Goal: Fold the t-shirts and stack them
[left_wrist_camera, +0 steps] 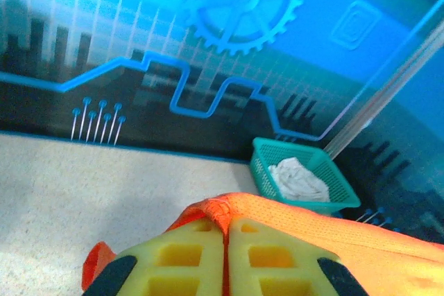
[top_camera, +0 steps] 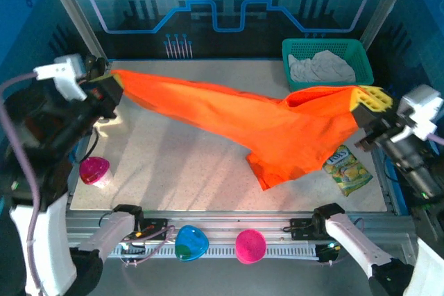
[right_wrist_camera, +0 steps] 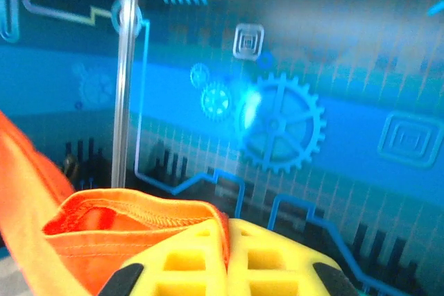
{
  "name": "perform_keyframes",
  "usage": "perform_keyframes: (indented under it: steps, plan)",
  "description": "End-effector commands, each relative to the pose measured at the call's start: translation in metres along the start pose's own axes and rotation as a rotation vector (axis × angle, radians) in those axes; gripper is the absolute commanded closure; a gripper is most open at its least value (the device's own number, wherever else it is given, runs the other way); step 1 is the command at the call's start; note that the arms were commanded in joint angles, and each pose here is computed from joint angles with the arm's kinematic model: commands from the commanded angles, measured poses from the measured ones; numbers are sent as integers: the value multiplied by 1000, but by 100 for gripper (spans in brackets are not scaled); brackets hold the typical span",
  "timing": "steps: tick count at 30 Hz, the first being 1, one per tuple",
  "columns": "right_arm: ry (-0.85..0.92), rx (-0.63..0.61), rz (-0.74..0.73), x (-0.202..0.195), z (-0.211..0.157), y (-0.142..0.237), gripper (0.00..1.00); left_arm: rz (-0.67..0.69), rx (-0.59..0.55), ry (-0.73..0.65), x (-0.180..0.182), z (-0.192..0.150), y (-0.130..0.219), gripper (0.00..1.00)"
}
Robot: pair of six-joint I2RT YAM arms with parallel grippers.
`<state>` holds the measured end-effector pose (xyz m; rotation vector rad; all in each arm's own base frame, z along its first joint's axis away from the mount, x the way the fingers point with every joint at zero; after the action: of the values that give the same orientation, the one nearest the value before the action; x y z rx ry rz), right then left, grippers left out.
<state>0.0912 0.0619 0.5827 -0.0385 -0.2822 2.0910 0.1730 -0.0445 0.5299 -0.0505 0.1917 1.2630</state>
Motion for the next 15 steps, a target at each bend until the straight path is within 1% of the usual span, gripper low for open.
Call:
perform_keyframes:
  steps: [1, 4, 8, 11, 15]
  plan:
    - [54, -34, 12, 10, 18, 21, 100, 1, -31, -45, -10, 7, 36, 89]
    - [86, -85, -15, 11, 37, 32, 100, 32, -58, -72, -11, 15, 50, 88]
    - [110, -112, -63, 3, 47, 23, 100, 47, -52, -84, -7, 18, 42, 88]
    - [124, -93, -93, -9, 43, -2, 100, 61, -30, -87, 1, 15, 19, 88]
    - [145, -31, -146, -34, 24, -57, 100, 98, 7, -96, 20, 8, -23, 88]
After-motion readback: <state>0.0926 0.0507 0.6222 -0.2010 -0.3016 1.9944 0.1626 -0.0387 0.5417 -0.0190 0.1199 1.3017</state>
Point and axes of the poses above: each hand's point on the last joint's axis, 136 mm out from that joint toward the fingers, its own y axis back along the fingers, its own x axis along the line the jaws close on, z = x × y, the point moved 3 cm from there along y, back along the fingers, and after that the axes turned 15 degrees about -y, right-handed, at the moved point
